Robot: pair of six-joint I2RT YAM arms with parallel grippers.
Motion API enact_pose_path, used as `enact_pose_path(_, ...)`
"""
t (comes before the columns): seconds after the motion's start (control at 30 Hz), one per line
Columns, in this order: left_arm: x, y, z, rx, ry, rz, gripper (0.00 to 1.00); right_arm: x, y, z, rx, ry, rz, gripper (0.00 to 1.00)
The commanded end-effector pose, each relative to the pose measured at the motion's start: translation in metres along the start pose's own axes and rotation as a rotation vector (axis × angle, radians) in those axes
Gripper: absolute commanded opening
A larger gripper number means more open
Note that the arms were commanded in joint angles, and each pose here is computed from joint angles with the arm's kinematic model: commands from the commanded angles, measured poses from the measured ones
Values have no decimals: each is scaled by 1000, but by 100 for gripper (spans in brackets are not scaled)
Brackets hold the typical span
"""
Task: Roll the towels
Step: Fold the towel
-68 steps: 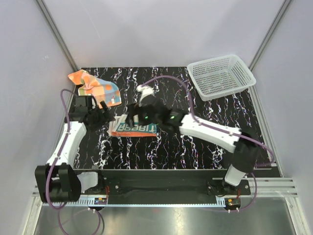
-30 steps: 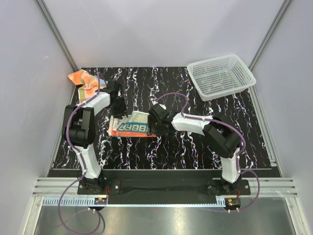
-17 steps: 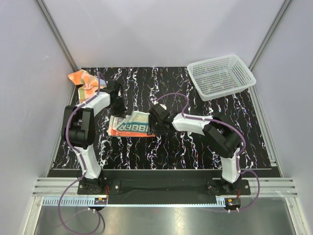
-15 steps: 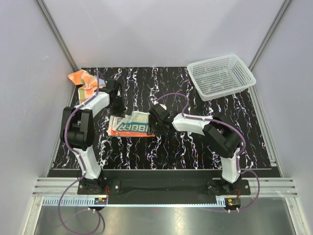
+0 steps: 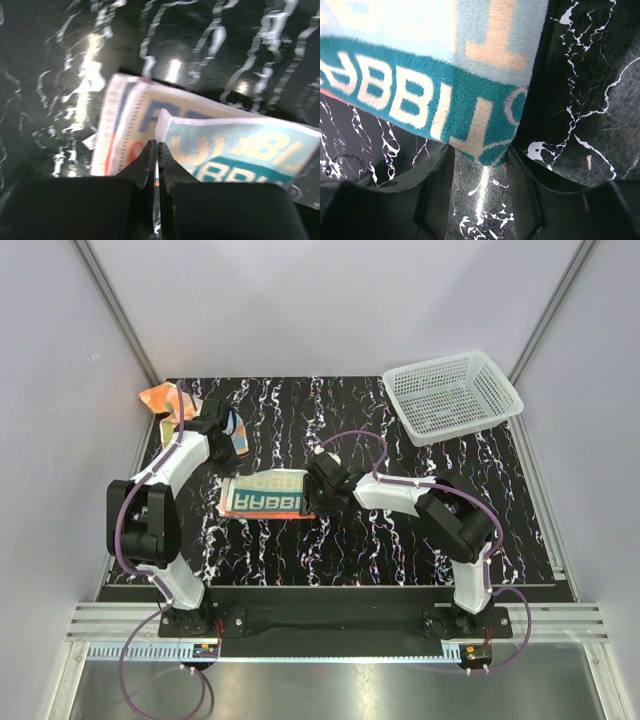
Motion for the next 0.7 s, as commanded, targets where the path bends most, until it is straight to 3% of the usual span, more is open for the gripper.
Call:
enact_pose_path(0.0, 2, 26, 0, -91, -7, -39, 0, 25, -20, 4, 61, 98, -6, 52)
enact_pose_path(0.17, 5, 47, 9, -170, 7, -84, 0, 31, -23, 5, 61, 120, -19, 52)
enact_pose_path(0.27, 5, 52, 18, -190, 20, -100, 20, 34, -23, 6, 56, 133, -27, 53)
enact_pose_path(0.3, 4, 52, 20, -191, 21, -100, 28, 34, -24, 6, 56, 137, -27, 53)
enact_pose_path(0.33, 0, 51, 22, -196, 16, -105, 47, 35, -23, 6, 50, 141, -30, 54)
enact_pose_path(0.4, -2, 51, 28, -212, 22, -108, 58, 35, -22, 5, 36, 146, -37, 55)
enact_pose_path(0.47, -8, 50, 32, -221, 20, -113, 76, 34, -21, 0, 29, 146, -41, 56)
enact_pose_path(0.53, -11, 51, 33, -231, 22, -120, 86, 30, -14, -12, -9, 128, -52, 58)
enact_pose_path(0.67, -12, 54, 29, -237, 11, -132, 90, 23, -12, -47, -32, 59, -44, 65)
Point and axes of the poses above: each gripper's point midway between its finger pads, its own z axis out along the fingers, its own y axis along the line the jaws close on, x = y × z, the point moved 6 cm from there along -z, back along the fingers, and after that the axes turned 7 degrees about -z, right-handed, at the moved point
